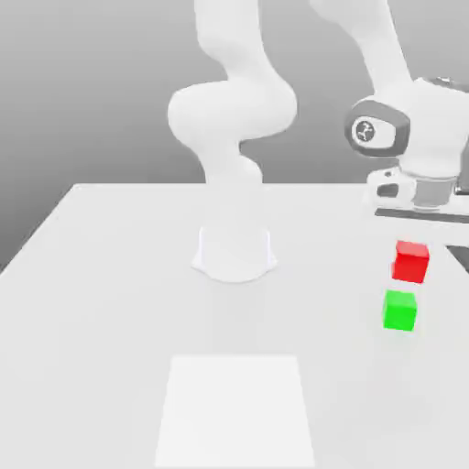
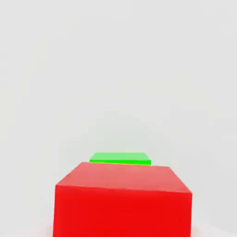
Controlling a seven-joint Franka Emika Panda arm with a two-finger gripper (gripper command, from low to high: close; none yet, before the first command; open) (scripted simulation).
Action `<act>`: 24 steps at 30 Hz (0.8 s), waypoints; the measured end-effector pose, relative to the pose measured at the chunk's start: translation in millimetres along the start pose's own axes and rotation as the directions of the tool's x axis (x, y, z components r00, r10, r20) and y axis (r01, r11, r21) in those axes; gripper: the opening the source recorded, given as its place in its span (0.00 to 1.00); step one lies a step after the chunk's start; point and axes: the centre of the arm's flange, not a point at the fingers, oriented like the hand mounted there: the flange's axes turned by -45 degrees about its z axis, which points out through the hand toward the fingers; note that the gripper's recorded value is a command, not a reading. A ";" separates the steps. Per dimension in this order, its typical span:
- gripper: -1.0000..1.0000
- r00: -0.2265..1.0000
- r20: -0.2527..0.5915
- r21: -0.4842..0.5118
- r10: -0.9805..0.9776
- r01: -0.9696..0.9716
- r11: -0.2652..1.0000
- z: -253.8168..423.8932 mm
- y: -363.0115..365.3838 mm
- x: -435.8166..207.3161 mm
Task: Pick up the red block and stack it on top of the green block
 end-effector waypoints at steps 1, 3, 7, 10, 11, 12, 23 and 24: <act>0.00 1.000 -0.002 -0.001 0.000 0.000 1.000 1.8 0.0 0.2; 0.00 1.000 -0.004 -0.002 0.000 0.000 1.000 5.4 -0.1 0.6; 0.00 1.000 -0.007 -0.005 -0.001 0.001 1.000 12.9 0.0 0.9; 0.00 1.000 -0.006 -0.007 -0.001 0.001 1.000 18.6 0.2 1.1; 0.00 1.000 -0.006 -0.007 0.000 0.000 1.000 20.6 0.4 1.2; 0.00 1.000 -0.005 -0.008 0.000 0.000 1.000 22.5 0.5 1.2; 0.00 1.000 0.012 -0.005 0.000 0.000 1.000 42.8 1.4 -2.1; 0.00 1.000 0.014 -0.004 0.000 0.000 1.000 44.4 1.4 -2.6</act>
